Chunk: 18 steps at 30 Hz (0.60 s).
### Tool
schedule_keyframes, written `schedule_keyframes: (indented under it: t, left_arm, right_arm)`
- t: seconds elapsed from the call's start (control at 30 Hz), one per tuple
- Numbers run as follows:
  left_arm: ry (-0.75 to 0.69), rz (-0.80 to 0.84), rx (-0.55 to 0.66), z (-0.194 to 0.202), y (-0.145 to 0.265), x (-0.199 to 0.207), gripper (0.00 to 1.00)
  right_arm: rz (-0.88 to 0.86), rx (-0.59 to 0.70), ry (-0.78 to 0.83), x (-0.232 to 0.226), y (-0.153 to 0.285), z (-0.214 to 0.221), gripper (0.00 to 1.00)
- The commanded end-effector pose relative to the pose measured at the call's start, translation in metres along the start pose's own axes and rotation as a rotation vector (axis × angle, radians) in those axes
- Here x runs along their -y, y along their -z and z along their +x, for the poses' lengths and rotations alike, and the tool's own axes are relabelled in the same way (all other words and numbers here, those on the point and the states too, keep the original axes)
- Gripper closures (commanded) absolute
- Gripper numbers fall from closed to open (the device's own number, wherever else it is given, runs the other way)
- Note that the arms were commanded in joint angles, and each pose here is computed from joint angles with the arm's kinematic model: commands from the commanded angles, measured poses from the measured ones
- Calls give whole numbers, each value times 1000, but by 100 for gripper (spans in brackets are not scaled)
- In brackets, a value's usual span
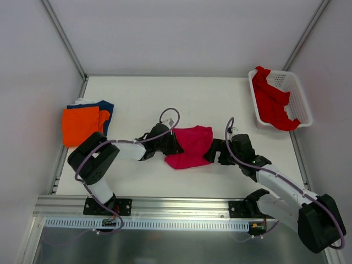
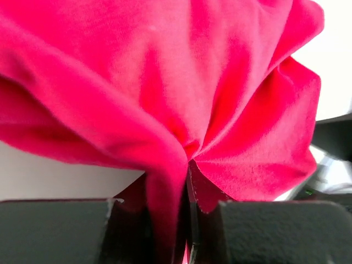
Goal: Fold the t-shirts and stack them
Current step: Put the neatly folded tshirt into the corner of the board with the left arm
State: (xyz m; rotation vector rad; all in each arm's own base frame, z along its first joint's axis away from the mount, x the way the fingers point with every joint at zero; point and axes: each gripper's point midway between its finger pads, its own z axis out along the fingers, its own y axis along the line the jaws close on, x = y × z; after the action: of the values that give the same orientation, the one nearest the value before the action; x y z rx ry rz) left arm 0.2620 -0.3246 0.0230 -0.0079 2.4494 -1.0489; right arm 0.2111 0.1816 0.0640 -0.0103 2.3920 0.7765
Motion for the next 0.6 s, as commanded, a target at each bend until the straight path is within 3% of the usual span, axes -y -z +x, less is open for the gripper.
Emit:
schedule_keyframes:
  t: [0.0,0.2,0.57]
  left_arm:
    - [-94,-328,-6,4,44,-56,100]
    - [-149,-407,51,-13,85,-53,100]
    - [-223,-495,68,-29,117,-51,100]
  right_arm:
    - [130,44,24,19,19,-15,0]
    - [207,57,31,33,26,-26,0]
    - [212,16,16,42,11,-16,1]
